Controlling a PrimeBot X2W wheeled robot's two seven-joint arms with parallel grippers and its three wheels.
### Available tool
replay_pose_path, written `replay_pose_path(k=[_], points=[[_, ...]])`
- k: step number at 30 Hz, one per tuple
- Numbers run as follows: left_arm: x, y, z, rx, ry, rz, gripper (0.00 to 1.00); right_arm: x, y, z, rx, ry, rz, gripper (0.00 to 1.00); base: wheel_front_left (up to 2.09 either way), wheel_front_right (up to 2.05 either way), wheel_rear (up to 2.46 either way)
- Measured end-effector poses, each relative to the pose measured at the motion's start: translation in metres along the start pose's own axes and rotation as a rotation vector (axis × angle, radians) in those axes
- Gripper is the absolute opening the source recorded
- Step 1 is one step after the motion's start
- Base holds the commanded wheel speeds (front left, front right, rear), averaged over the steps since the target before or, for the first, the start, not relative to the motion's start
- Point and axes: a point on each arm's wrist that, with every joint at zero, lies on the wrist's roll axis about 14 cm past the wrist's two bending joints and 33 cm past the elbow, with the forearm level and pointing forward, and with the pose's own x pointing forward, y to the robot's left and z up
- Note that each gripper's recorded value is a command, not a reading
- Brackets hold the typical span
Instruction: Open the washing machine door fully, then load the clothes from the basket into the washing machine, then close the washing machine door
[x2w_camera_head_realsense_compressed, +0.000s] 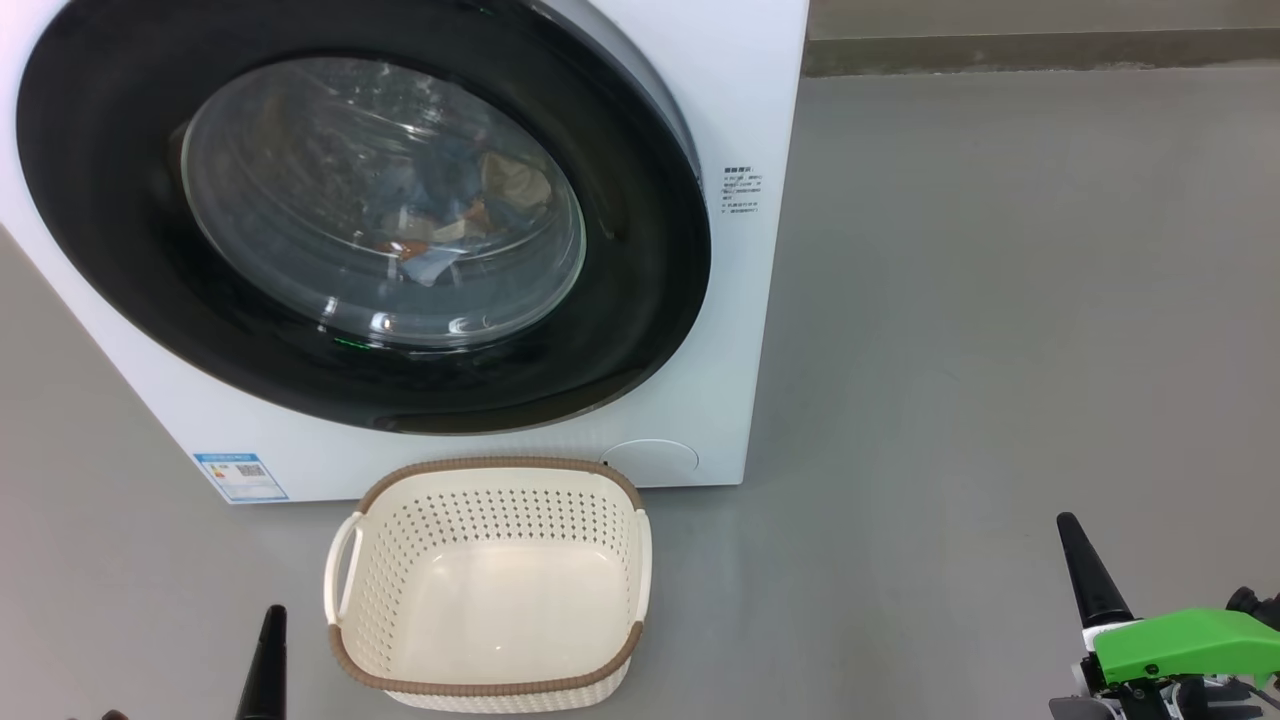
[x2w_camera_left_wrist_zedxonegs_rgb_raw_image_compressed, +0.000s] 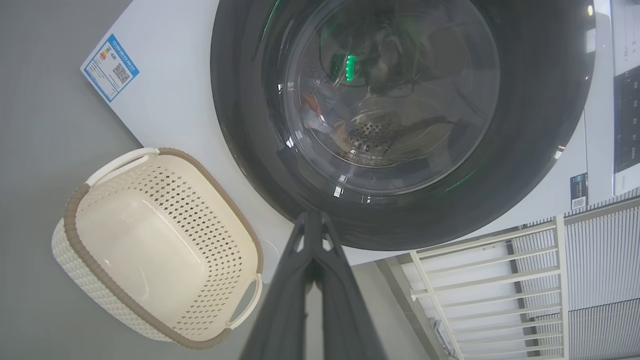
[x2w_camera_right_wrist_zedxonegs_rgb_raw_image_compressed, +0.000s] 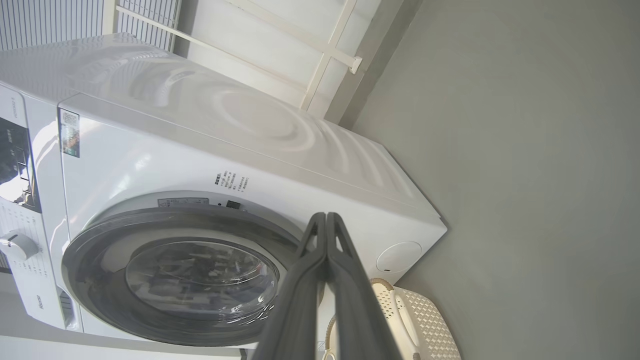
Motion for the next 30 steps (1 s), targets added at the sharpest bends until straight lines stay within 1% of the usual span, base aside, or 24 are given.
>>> replay_pose_path(k=[30], points=[[0.007,-0.022,0.008,-0.309,-0.012,-0.067,0.0,0.005,0.014,0.004,0.287,0.008,0.047,0.0,0.0,0.0,0.0]])
